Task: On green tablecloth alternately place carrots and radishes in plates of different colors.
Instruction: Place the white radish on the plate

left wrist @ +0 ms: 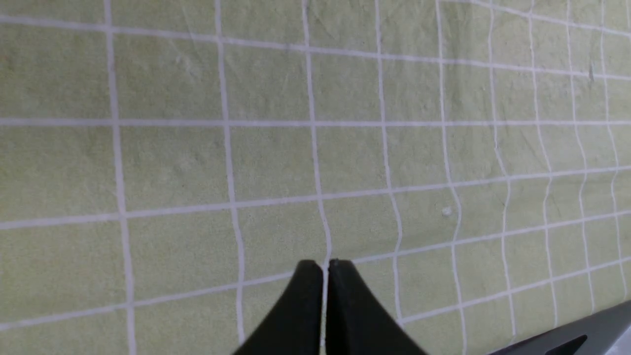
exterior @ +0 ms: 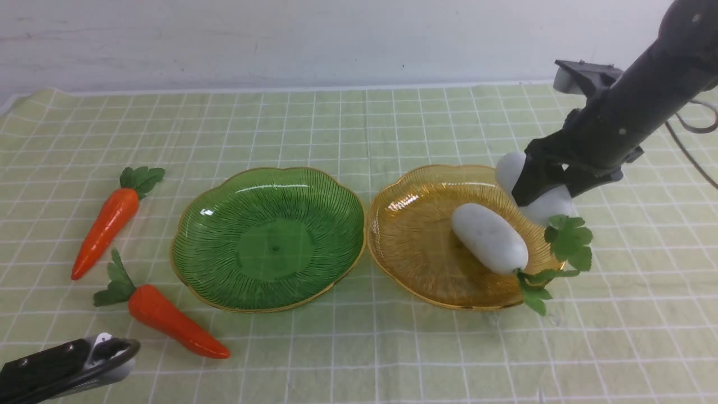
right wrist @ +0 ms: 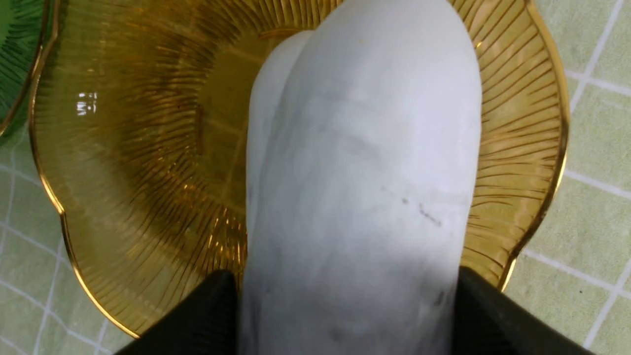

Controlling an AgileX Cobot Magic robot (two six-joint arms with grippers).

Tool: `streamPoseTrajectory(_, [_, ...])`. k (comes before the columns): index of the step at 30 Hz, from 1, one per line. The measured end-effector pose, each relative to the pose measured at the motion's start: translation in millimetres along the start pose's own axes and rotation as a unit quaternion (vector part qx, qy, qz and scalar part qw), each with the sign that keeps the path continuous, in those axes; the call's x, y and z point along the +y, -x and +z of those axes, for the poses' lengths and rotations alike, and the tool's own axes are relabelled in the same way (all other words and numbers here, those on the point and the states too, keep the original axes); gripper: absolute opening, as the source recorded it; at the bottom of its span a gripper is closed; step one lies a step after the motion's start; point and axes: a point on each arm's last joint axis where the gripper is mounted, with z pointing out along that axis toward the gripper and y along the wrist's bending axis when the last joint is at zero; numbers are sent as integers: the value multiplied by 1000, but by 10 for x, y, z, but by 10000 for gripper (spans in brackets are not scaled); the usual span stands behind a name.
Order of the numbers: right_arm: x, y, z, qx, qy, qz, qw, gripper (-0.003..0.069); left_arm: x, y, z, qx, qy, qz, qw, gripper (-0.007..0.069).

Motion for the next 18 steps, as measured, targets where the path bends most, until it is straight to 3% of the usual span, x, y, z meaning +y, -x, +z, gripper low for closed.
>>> streamPoseTrajectory(4, [7,-2,5,3,-4,6,1000,524,0,1,0,0,0,0,1000,-3])
streamPoseTrajectory(9, [-23,-14,4,9,-20,28,999,654,0,1,0,0,0,0,1000,-3])
streamPoseTrajectory(14, [-42,-21,3,12,-31,43,999,674,0,2,0,-1,0,-1,1000,-3])
streamPoseTrajectory(18, [-20,-21,-62,5,-34,65,997,650,-10,21,-14,-6,0,1,1000,0])
